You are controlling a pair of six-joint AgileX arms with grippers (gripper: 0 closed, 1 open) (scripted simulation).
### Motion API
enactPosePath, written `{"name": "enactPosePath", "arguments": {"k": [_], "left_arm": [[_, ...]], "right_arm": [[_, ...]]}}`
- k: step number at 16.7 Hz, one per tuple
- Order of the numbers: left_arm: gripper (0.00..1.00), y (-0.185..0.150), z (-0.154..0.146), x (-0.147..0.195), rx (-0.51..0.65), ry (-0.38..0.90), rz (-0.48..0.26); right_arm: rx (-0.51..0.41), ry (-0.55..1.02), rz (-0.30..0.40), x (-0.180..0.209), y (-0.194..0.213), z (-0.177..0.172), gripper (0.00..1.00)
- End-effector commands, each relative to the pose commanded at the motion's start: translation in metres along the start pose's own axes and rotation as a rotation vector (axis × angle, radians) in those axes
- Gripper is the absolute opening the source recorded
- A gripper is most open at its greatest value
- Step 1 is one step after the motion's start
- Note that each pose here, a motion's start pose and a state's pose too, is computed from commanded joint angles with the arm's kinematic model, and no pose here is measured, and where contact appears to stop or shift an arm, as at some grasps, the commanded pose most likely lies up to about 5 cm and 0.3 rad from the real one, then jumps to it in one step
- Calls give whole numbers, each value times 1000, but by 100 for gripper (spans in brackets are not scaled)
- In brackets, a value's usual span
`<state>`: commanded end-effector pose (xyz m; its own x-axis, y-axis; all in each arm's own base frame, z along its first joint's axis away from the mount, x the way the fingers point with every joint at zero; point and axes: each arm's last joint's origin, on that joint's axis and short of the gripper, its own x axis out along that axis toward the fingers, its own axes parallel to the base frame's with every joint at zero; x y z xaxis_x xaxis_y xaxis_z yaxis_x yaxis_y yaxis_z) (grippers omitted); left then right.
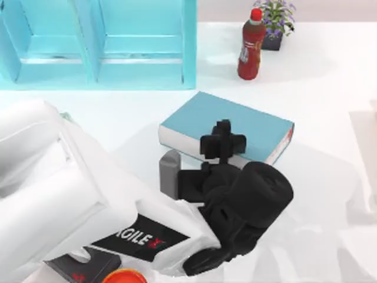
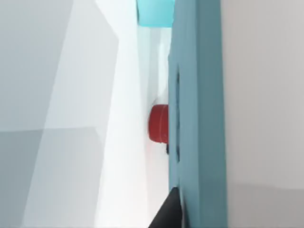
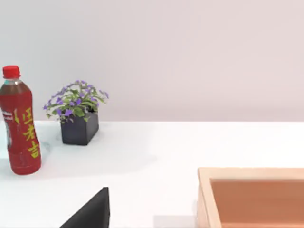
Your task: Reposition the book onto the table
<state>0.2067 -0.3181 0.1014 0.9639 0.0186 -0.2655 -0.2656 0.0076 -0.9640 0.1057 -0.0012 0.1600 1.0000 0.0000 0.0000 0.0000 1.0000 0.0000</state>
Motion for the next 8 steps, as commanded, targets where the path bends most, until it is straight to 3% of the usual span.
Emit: {"name": "enactPosePath", "arguments": {"k": [8], "left_arm": [[75,0,0,0,0,0,0]], "right_arm": [[0,0,0,0,0,0,100]]}}
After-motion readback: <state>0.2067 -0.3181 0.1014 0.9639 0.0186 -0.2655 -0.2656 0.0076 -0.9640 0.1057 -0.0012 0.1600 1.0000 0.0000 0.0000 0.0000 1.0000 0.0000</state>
